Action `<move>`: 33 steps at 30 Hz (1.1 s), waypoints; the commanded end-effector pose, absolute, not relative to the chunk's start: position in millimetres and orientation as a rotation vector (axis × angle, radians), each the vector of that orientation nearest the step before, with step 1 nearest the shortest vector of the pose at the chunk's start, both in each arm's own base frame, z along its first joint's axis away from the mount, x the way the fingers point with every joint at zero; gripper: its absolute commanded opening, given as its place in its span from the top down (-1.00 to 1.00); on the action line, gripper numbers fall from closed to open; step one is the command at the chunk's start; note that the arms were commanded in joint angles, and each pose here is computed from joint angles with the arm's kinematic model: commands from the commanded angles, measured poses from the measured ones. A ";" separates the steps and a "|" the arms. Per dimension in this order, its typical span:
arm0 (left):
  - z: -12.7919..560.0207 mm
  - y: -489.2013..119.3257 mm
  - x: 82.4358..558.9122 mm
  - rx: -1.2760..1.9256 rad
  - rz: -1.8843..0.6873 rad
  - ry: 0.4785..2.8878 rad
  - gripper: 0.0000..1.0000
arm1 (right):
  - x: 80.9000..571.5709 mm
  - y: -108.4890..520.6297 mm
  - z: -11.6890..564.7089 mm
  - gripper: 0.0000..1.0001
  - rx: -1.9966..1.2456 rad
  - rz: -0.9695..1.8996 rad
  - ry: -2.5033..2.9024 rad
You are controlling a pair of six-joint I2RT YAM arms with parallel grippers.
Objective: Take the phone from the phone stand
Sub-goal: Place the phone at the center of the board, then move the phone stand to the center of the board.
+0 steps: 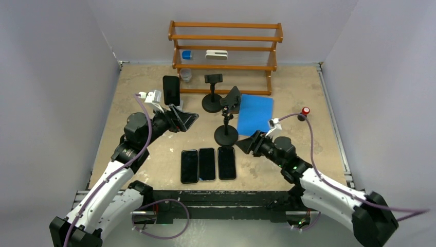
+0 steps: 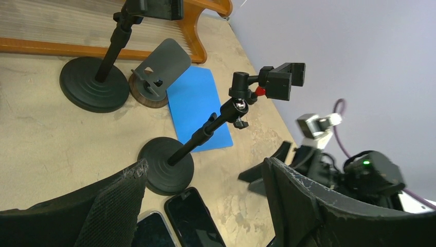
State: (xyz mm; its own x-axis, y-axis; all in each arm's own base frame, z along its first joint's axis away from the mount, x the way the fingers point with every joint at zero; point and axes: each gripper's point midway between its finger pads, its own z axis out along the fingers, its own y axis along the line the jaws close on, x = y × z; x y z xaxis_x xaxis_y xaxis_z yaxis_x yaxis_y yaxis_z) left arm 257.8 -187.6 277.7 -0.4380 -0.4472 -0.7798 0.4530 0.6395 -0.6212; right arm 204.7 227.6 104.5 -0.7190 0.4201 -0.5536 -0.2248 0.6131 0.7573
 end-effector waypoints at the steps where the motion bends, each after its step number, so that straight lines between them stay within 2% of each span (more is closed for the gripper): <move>1: 296.0 -187.8 254.8 0.032 -1.026 1.677 -0.58 | 237.2 209.2 173.2 -0.23 0.125 0.963 1.823; 6: 300.9 -186.6 251.4 0.070 -1.014 1.639 -0.57 | 254.0 207.2 213.4 -0.21 0.077 0.843 1.636; 10: 305.9 -184.3 247.7 0.092 -1.002 1.604 -0.57 | 258.5 223.6 225.7 -0.46 0.041 0.695 1.576; 15: 309.2 -183.2 245.6 0.100 -1.000 1.585 -0.58 | 268.6 236.5 221.4 -0.57 0.041 0.617 1.542; 33: 318.9 -181.2 239.6 0.110 -1.005 1.552 -0.58 | 311.0 293.0 225.2 -0.48 -0.052 0.534 1.517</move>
State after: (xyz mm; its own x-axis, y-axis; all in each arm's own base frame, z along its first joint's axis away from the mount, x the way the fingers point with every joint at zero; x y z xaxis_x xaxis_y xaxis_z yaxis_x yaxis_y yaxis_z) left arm 242.6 -179.6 303.3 -0.3230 -0.4508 -0.8321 0.5392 0.6349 -0.5533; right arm 299.6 284.5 195.5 -0.1156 0.2676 -0.9566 -0.3605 0.8861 0.2914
